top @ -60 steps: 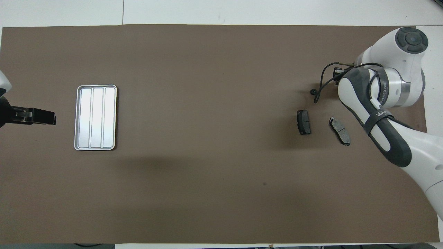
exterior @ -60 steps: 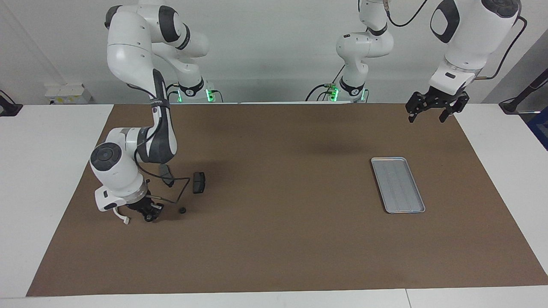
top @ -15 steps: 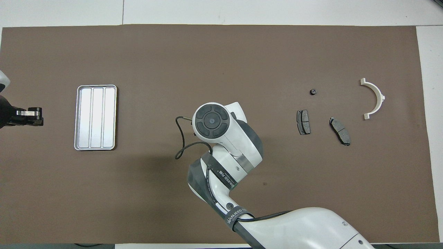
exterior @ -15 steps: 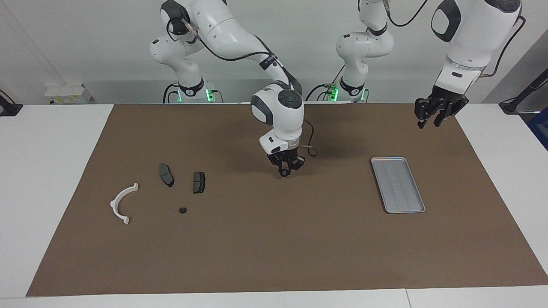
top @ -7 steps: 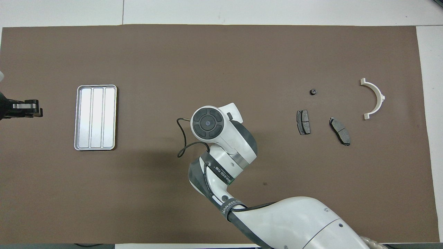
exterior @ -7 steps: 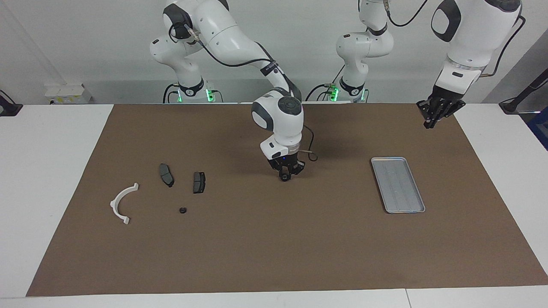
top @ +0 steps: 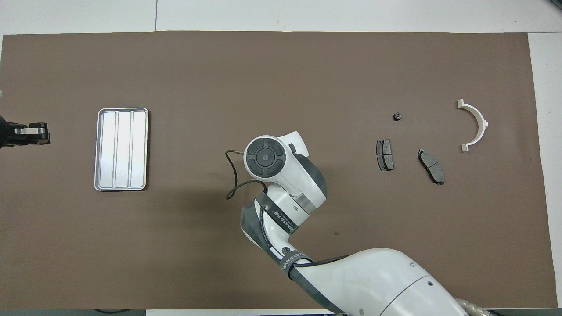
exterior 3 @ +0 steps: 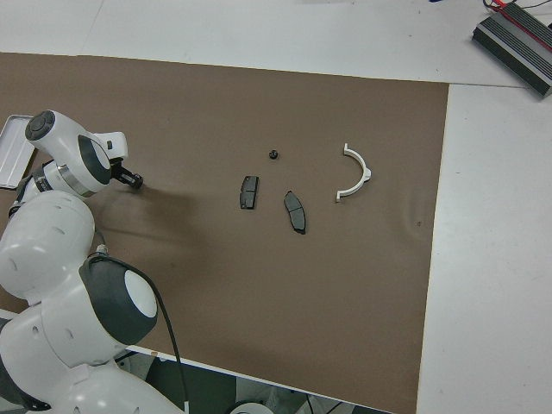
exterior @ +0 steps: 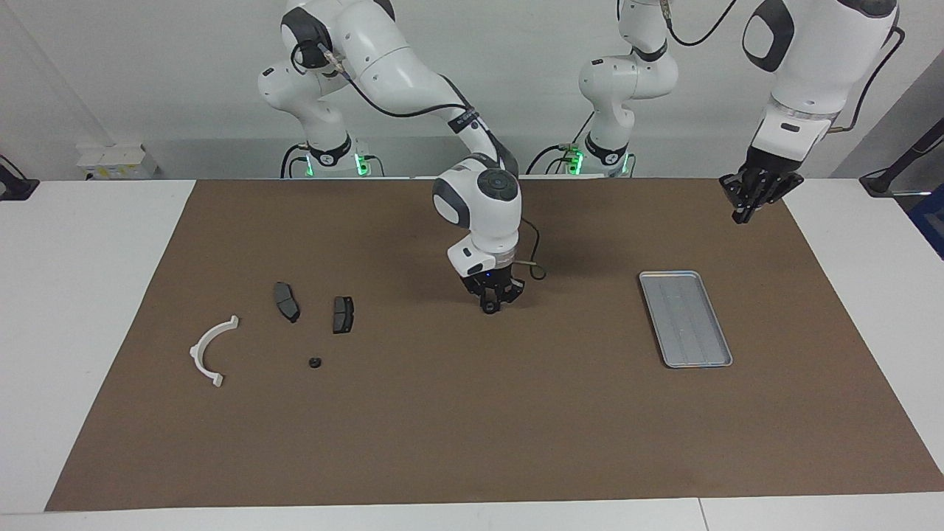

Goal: Pick bearing gear from pile to tray

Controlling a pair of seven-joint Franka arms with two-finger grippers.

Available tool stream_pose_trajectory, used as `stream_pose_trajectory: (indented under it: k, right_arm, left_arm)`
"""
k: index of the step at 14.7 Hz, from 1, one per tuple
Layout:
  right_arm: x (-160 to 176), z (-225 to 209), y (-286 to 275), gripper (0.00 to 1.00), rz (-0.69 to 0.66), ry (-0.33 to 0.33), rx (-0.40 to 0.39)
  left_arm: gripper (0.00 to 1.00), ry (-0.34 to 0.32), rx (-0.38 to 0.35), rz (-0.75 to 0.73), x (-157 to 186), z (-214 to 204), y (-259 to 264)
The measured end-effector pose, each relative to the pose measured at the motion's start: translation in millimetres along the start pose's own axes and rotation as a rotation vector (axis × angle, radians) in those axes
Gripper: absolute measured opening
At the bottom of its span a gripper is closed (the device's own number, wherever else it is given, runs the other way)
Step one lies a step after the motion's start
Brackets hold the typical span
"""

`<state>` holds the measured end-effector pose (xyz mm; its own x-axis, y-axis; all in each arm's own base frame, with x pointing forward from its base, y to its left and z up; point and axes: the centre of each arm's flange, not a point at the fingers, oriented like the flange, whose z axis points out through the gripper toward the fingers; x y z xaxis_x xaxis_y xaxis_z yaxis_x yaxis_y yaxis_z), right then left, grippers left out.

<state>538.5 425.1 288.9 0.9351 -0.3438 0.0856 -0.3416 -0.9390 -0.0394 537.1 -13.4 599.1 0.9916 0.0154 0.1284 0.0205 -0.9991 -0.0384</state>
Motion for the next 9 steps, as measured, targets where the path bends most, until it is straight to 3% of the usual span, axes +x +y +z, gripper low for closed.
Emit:
stream_pose_trajectory:
  k: [2, 3, 9]
  right_arm:
    - [0, 0, 0, 0.35, 0.003, 0.000, 0.000]
    - [1, 0, 0, 0.41, 0.013, 0.000, -0.001]
    - [25, -24, 2, 1.00, 0.079, 0.008, -0.012]
  left_arm:
    - [0.26, 0.014, -0.001, -0.003, 2, -1, -1]
    - [0.35, 0.015, -0.001, -0.004, 2, -1, -2]
    - [1.00, 0.010, 0.002, -0.039, 1, 0, -17]
